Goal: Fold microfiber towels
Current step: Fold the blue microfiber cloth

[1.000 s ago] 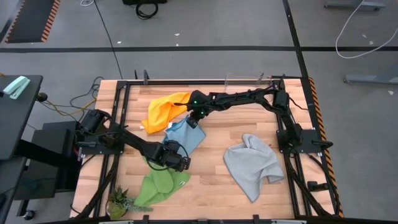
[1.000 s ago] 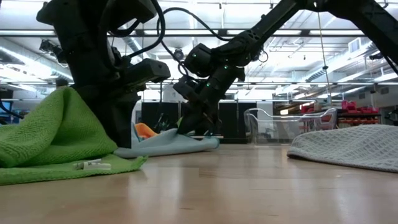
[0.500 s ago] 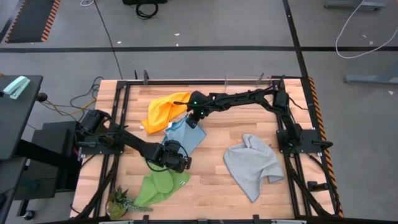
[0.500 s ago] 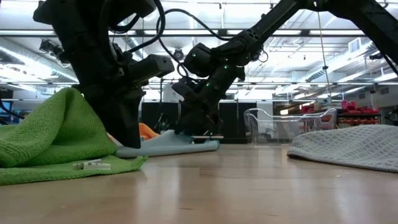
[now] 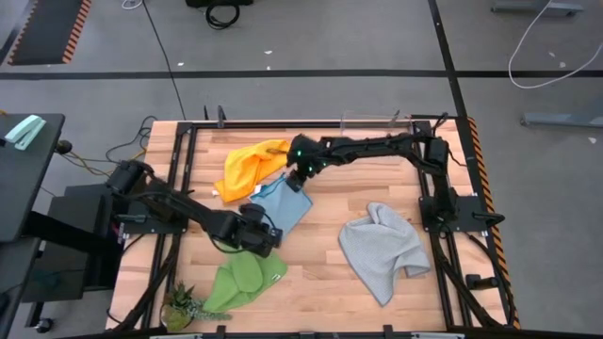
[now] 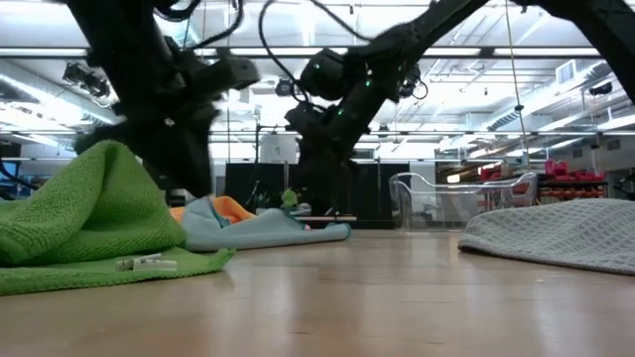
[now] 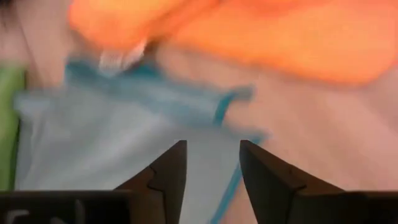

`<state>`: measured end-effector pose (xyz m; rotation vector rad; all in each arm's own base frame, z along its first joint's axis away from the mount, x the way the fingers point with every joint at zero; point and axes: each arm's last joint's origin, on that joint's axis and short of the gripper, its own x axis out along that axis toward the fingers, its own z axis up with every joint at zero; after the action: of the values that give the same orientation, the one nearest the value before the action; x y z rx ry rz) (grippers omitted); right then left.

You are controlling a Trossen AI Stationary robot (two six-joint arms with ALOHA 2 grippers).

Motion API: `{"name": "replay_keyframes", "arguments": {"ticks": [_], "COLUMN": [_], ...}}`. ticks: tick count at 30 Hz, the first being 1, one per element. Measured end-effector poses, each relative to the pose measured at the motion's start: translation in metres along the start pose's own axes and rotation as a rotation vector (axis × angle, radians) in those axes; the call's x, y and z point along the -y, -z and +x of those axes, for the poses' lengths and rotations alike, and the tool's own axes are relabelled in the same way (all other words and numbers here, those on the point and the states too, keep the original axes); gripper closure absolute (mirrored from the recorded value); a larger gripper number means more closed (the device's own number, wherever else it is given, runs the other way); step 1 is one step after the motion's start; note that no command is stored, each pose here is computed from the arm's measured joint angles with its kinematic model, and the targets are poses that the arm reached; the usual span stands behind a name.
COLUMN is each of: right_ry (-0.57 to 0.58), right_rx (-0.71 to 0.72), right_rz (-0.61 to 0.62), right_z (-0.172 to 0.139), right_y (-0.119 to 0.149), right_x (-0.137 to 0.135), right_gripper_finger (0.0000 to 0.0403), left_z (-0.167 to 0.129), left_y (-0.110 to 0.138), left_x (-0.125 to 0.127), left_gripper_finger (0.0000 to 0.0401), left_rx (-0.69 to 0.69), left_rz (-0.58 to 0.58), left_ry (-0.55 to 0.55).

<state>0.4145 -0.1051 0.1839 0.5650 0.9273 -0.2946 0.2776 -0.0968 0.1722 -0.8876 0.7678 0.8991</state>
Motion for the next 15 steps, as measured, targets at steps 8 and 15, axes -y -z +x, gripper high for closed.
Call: {"name": "replay_keyframes", "arguments": {"ticks": [8,15], "right_ry": [-0.016,0.028], "right_rx": [-0.078,-0.112], "right_rz": [-0.156,-0.112], "right_z": [0.007,0.016], "right_y": [0.026,0.042], "right_x": [-0.039,-0.034], "right_gripper_finger": [0.0362,0.0391], "left_z": [-0.004,0.008], "left_y": [-0.030,-0.053], "left_x": [-0.019,-0.024], "left_gripper_finger": [0.0375,0.0387], "left_rx": [0.010,0.020], "left_rz": [-0.015,0.002], "left_ry": [-0.153,-0.212]}}
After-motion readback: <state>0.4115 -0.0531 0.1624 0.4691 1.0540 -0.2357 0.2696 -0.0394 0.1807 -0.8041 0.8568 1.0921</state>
